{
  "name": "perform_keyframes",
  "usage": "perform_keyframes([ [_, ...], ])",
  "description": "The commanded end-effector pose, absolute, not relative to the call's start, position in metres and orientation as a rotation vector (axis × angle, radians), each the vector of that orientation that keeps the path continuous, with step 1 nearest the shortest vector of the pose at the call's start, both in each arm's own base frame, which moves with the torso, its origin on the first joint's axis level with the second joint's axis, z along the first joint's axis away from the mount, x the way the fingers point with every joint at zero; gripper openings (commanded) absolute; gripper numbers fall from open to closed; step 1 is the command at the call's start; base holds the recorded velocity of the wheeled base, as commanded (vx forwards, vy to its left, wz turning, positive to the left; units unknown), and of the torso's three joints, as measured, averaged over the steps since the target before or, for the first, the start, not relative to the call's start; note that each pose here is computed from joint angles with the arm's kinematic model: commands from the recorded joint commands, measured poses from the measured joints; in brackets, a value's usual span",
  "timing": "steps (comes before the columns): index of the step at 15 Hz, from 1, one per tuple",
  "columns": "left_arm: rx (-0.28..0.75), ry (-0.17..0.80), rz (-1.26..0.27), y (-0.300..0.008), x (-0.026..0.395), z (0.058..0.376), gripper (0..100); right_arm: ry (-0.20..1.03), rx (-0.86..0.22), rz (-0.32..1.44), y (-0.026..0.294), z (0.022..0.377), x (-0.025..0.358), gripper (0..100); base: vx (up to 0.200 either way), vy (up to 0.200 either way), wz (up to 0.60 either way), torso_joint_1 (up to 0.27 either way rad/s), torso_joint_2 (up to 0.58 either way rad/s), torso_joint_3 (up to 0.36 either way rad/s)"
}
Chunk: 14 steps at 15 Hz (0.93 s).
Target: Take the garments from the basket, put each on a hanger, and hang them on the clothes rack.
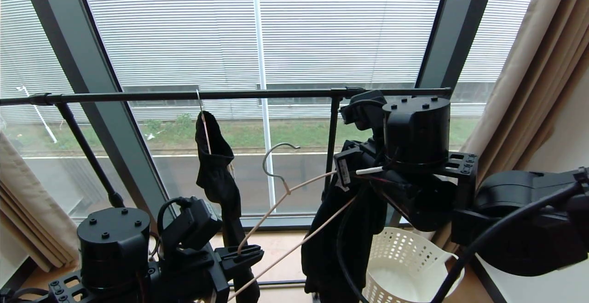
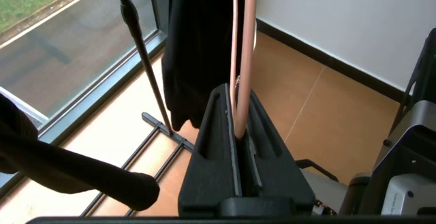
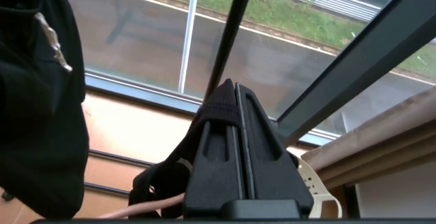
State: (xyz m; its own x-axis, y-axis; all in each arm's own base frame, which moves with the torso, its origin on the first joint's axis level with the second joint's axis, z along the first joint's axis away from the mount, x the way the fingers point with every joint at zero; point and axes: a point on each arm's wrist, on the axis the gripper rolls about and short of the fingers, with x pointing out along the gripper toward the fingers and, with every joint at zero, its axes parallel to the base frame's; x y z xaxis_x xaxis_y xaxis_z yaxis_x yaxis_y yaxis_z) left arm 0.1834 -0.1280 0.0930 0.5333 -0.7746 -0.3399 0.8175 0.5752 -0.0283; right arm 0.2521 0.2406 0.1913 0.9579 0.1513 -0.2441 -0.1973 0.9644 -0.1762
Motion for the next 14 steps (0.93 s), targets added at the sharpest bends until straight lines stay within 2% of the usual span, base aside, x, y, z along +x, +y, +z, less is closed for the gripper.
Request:
perform_keyframes([
  [1,0.142,0.338,-0.942,-0.127,0.184,0.092,0,0.200,-0.197,0.229,0.242,0.205,0.229,0,0.000,0.000,0.00,0.000,0.00,0.000],
  [9,0.141,0.340,-0.918,-0.128,0.192,0.091,0,0.175,-0.229,0.346,0.268,0.207,0.181,0,0.000,0.000,0.00,0.000,0.00,0.000],
  [14,0.142,0.349,-0.918,-0.127,0.192,0.089,0,0.182,-0.245,0.383,0.282,0.200,0.171,0,0.000,0.000,0.00,0.000,0.00,0.000],
])
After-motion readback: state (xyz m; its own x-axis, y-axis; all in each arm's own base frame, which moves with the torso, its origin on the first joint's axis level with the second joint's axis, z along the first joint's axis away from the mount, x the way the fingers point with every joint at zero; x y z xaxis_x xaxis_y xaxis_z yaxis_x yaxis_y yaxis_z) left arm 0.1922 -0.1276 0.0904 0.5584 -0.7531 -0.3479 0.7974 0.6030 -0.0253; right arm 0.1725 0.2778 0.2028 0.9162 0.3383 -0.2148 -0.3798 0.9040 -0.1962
